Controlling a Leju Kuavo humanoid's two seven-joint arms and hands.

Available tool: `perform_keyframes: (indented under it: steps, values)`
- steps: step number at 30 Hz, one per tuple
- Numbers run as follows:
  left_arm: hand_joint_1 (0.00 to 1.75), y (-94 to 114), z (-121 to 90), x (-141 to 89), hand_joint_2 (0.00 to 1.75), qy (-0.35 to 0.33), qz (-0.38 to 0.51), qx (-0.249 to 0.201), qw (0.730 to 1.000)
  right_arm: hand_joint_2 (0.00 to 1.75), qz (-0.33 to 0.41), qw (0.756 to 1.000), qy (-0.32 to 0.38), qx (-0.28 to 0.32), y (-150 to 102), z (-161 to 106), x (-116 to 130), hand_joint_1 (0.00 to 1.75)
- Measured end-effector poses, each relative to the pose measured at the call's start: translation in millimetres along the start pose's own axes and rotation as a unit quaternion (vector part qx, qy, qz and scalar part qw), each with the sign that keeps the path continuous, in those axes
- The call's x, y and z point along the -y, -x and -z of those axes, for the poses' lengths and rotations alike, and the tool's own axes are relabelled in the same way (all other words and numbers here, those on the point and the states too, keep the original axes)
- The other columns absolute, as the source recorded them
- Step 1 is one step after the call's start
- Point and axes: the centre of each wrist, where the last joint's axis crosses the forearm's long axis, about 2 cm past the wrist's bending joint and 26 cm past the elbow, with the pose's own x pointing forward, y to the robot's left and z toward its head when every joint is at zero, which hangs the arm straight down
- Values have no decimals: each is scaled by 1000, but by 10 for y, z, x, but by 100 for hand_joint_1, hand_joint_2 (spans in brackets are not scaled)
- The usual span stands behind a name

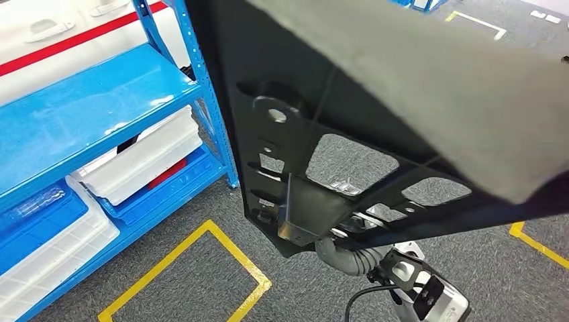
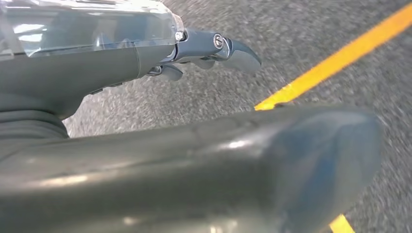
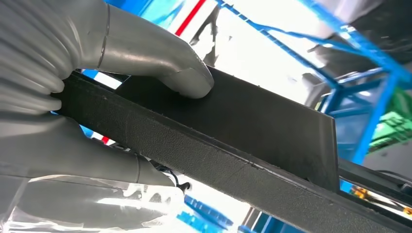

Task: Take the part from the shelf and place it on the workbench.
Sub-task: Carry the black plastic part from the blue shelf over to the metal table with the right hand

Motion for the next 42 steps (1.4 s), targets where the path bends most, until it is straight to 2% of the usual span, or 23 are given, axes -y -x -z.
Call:
perform_keyframes:
  steps: [6,16,27,42]
  values:
    - [0,-29,8,13,0,12,-7,14,1000,175,-31,999,-29,-22,68,-49,-7,175]
    - [0,-12,4,15,0,43,11,15,999,175,-58,997,-28,-48,40,-229,-4,175]
    - [0,18,-19,55,0,47,11,3,999,175,-43,996,-34,-66,-37,-375,-72,175]
    - [0,82,-84,182,0,70,18,-7,997,175,-37,996,-41,-76,-166,-431,-187,175]
